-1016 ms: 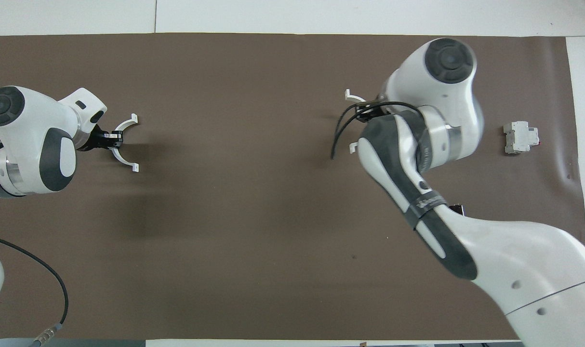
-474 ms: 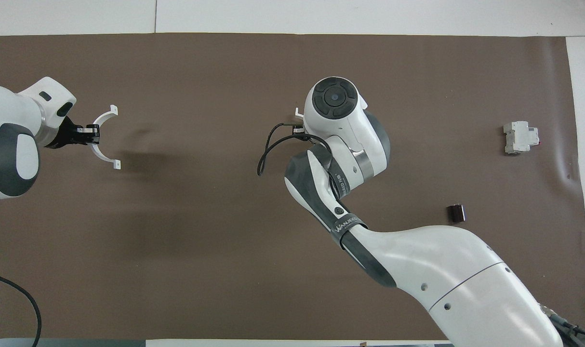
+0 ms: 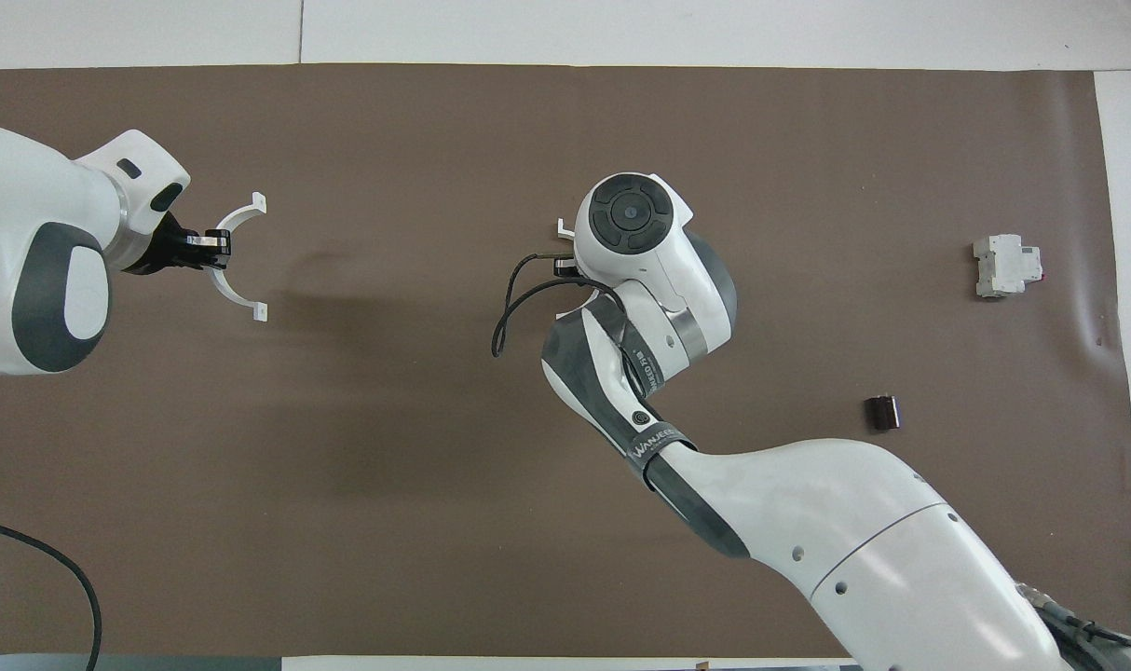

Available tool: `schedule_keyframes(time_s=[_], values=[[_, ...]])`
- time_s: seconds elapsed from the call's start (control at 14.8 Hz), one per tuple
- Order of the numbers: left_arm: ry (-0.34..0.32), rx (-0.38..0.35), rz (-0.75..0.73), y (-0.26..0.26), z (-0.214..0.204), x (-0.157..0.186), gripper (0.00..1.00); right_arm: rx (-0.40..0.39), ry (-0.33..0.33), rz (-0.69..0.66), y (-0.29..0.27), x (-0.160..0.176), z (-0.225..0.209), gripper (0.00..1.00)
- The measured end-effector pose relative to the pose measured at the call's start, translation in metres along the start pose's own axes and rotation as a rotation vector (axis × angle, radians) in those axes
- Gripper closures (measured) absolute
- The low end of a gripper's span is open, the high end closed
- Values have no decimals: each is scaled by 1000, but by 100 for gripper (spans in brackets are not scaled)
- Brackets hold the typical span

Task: Assemble drain pipe with both arms
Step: 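Carry the clamp half with the left gripper toward the right gripper, then press the left gripper's clamp half onto the other half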

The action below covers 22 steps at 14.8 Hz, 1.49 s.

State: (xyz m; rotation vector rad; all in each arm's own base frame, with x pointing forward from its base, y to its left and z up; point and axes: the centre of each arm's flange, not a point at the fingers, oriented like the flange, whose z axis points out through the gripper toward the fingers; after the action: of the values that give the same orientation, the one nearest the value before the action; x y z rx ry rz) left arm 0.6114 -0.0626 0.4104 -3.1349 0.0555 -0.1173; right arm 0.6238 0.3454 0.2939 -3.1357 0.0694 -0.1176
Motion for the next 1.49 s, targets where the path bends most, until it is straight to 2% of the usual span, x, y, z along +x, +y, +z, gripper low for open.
schedule_keyframes(time_s=[0.07, 0.2, 0.41, 0.61, 0.68, 0.88, 1.15, 1.35, 1.49], values=[[1, -1, 1, 13, 0, 0, 79, 1, 0, -4, -2, -1, 0, 70], [1, -3, 0, 39, 1, 0, 79, 2, 2, -10, -6, -3, -1, 67], [-10, 10, 7, 85, 12, -4, 79, -11, 24, -3, 3, 7, -19, 36], [-7, 31, 10, 138, 25, -3, 79, -34, 23, 24, 81, 45, -83, 6], [-7, 34, 2, 158, 32, -2, 79, -44, 13, 43, 120, 54, -113, 0], [-4, 40, -14, 214, 52, -3, 79, -68, -33, 100, 230, 52, -205, 0], [23, 34, 14, 266, 75, -7, 79, -65, -51, 109, 320, 11, -310, 0], [61, 17, 25, 277, 74, -2, 79, -52, -80, 126, 342, -19, -348, 0], [72, 12, 26, 278, 76, -1, 79, -51, -90, 105, 346, -27, -338, 0]])
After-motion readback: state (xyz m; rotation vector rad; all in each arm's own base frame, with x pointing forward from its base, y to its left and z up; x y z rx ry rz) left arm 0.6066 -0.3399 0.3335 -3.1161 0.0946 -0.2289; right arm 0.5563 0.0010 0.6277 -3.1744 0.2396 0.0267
